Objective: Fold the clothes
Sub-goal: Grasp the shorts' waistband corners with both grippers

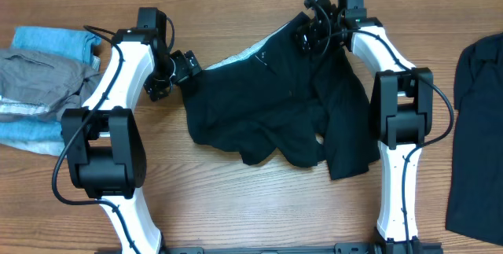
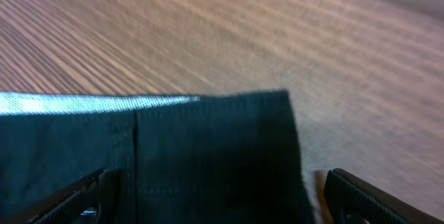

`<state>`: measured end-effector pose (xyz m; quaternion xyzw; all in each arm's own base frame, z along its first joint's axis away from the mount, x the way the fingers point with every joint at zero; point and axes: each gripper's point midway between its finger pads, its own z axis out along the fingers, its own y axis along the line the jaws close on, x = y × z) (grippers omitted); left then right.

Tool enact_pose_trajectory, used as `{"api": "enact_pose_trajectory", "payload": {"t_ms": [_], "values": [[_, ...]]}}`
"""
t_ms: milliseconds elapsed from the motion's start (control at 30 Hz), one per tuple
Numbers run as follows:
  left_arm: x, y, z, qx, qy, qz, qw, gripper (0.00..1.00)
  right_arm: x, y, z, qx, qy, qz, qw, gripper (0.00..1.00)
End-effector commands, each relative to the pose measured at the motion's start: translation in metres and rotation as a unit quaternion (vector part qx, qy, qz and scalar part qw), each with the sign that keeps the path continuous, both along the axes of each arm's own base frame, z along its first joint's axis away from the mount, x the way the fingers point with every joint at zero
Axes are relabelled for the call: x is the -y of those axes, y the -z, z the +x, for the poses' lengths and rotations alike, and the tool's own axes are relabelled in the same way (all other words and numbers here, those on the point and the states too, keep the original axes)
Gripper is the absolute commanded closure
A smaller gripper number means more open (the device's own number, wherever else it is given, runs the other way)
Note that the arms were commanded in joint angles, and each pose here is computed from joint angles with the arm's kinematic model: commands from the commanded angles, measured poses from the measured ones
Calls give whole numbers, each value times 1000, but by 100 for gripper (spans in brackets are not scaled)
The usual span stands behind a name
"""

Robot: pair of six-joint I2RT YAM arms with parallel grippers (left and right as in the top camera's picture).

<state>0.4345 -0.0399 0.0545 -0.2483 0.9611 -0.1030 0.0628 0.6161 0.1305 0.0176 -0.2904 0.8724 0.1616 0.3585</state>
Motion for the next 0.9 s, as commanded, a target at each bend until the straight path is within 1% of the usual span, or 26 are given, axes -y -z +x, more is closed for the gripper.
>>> {"api": "enact_pose_trajectory", "payload": {"t_ms": [0,33,67,133,200,233,300,333,467,600,667,767,833,867], "values": [[0,2,6,3,-3,6,1000,0,-7,4,-1,9,-23,-6,1000,0],[0,4,6,2,-3,6,1000,0,-8,4,-1,9,-24,-4,1000,17],[0,6,6,-1,-4,7,1000,0,-11,4,-2,8,-29,2,1000,38],[0,11,6,-6,-6,7,1000,0,-14,3,-4,7,-36,9,999,71],[0,13,6,-8,-7,7,1000,0,-14,3,-4,6,-35,8,999,91],[0,13,6,-7,-7,7,1000,1,-13,3,-3,8,-34,8,999,96],[0,13,6,-7,-7,7,1000,6,-12,3,-3,7,-33,7,999,96],[0,13,6,-7,-7,7,1000,7,-12,3,-3,6,-33,7,999,96],[3,19,2,-16,-4,5,1000,7,-12,3,-3,6,-33,7,999,96],[12,37,-1,-13,-5,4,1000,7,-12,4,-4,4,-33,7,999,96],[12,37,-1,-13,-6,4,1000,14,-12,4,-4,3,-33,7,999,96],[11,45,-3,-13,-7,5,1000,16,-12,5,-6,-1,-32,7,999,96],[11,55,-6,-10,-6,3,1000,22,-12,6,-6,-2,-32,8,999,96],[11,56,-4,-5,-6,3,1000,33,-12,6,-6,-3,-32,8,999,96]]}}
